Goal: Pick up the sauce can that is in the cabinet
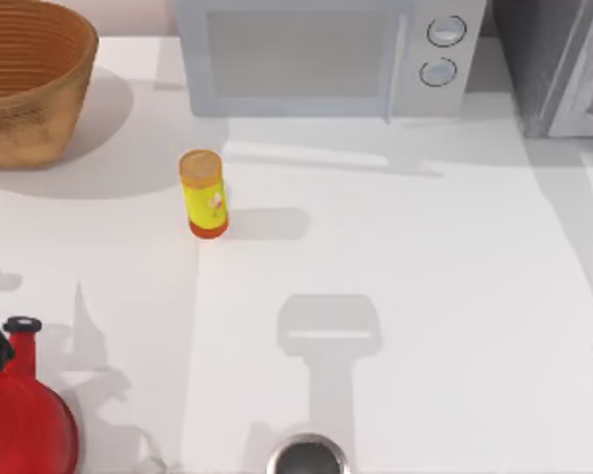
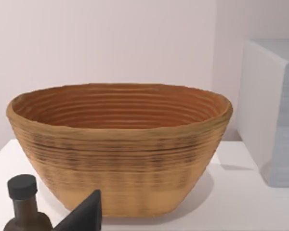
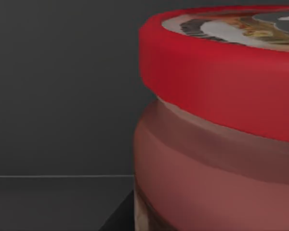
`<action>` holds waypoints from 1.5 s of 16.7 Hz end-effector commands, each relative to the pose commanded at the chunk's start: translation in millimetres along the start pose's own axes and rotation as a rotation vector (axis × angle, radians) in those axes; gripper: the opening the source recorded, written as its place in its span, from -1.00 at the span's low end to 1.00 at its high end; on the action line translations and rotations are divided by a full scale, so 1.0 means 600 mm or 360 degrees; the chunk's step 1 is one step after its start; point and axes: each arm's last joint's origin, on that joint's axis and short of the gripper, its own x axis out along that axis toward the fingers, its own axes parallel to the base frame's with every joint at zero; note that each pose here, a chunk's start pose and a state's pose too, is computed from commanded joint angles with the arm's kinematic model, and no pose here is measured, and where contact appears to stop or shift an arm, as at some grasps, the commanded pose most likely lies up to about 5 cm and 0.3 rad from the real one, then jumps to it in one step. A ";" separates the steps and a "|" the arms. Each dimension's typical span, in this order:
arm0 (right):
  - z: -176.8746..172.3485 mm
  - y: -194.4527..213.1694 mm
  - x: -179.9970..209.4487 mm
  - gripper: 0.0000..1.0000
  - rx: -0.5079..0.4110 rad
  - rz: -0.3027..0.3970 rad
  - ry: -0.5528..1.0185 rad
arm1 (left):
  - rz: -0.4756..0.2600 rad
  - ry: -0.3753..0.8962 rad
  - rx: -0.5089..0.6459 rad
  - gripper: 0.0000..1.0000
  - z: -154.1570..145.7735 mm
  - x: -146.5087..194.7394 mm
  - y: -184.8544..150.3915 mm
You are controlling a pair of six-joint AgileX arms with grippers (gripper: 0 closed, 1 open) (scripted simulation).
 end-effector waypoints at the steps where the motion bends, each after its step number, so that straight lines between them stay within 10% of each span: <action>1: 0.000 0.000 0.000 -1.00 0.0000 0.0000 0.0000 | 0.0000 0.0000 0.0000 1.00 0.000 0.000 0.000; 6: 0.017 0.008 -0.027 -1.00 0.0005 0.0013 -0.0015 | 0.0000 0.0000 0.0000 1.00 0.000 0.000 0.000; 15: 0.097 0.003 -0.288 -1.00 0.0002 0.0004 0.0003 | 0.0000 0.0000 0.0000 1.00 0.000 0.000 0.000; 25: 0.077 -0.005 -0.304 -1.00 -0.0002 -0.0005 0.0015 | 0.0000 0.0000 0.0000 1.00 0.000 0.000 0.000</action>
